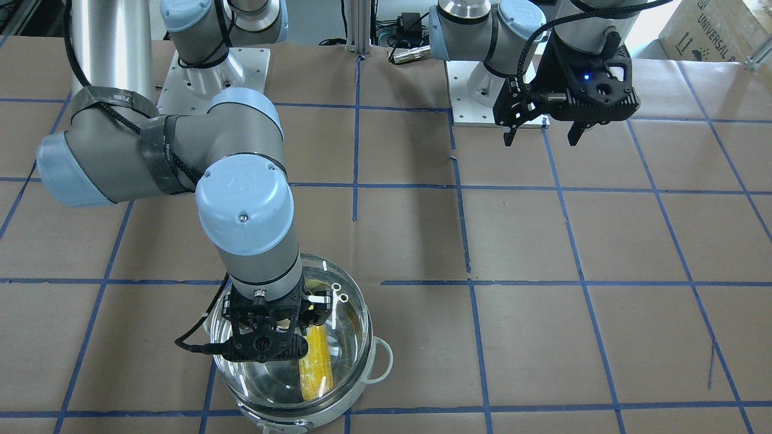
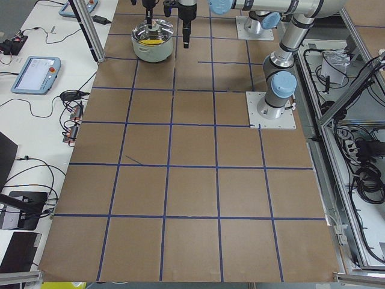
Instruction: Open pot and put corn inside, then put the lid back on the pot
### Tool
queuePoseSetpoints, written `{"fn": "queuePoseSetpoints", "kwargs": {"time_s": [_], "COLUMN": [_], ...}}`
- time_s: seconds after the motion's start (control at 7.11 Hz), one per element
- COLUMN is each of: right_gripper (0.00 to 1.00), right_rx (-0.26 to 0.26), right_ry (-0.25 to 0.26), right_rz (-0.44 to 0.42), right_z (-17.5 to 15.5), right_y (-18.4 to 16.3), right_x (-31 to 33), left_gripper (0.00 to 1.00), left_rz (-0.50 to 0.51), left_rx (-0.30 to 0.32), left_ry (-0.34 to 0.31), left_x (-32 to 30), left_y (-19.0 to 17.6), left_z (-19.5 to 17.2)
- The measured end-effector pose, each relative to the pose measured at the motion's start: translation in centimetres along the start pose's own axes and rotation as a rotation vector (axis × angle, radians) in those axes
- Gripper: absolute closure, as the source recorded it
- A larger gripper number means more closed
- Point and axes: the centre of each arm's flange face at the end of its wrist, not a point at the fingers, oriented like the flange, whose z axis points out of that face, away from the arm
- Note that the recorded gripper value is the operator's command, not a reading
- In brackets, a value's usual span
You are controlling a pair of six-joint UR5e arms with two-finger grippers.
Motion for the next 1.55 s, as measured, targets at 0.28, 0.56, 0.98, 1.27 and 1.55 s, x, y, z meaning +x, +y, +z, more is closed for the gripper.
{"fn": "queuePoseSetpoints", "kwargs": {"time_s": [0.28,0.56,0.98,1.27,1.55], "right_gripper": [0.87,0.86,0.01,0.00,0.00], "right_rx": [0.001,0.001,0.004,0.020,0.029], "right_ry": [-0.001,-0.001,-0.007,-0.018,-0.018], "right_rz": [0.000,-0.001,0.002,0.012,0.016], "right_z": [-0.1,-0.1,-0.2,-1.3,-3.7], "right_y": [0.0,0.0,-0.1,-1.3,-2.5], "right_x": [-0.1,-0.2,-0.2,-0.1,-0.1], "left_gripper": [0.00,0.00,0.00,0.00,0.00], "left_rz": [0.000,0.001,0.001,-0.006,-0.012], "left_rx": [0.000,0.000,-0.001,-0.003,-0.001], "left_ry": [0.000,0.001,0.001,0.000,0.001], "left_x": [0.0,0.1,0.1,0.2,0.2], "left_y": [0.0,0.0,0.0,-0.1,-0.1], "left_z": [0.0,0.0,0.1,0.2,0.1]}}
